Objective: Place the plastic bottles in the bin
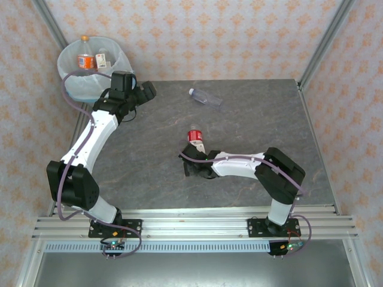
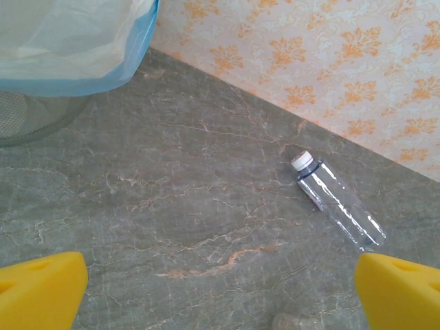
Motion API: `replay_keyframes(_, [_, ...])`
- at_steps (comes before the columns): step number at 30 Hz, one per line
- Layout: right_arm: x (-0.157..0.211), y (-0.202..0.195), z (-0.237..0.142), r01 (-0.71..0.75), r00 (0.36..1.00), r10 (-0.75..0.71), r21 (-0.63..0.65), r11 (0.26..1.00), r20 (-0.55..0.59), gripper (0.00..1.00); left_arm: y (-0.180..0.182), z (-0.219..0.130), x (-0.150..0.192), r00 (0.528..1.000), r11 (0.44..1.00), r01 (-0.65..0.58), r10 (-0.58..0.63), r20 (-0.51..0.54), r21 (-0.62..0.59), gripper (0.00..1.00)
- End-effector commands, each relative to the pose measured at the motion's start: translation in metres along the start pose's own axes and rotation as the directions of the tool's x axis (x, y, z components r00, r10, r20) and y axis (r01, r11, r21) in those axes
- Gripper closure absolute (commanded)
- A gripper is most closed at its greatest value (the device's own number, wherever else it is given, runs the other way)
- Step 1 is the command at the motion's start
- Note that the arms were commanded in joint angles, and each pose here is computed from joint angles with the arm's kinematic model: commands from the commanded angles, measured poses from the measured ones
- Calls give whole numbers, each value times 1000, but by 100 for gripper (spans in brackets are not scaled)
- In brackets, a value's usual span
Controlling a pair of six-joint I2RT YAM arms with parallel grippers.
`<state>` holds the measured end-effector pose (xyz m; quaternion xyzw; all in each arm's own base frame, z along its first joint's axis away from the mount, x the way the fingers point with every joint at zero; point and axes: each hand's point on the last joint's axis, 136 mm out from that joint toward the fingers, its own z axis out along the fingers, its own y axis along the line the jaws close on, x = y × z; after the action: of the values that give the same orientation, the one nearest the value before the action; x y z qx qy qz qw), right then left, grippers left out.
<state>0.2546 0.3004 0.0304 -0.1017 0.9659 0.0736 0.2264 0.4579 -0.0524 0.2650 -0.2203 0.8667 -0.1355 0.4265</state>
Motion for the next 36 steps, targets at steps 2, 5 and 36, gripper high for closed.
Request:
replay_keyframes(2, [0, -1, 2, 15, 1000, -15, 11, 1000, 1, 40, 3, -7, -3, 999, 1000, 23, -22, 25, -12, 0])
replay_keyframes(5, [1, -5, 1, 14, 1000, -14, 17, 1000, 6, 45, 13, -8, -3, 999, 998, 7, -5, 32, -63, 0])
replay_keyframes(36, [-49, -25, -67, -81, 900, 187, -272, 959, 393, 100, -23, 9, 12, 992, 983, 120, -113, -56, 139, 0])
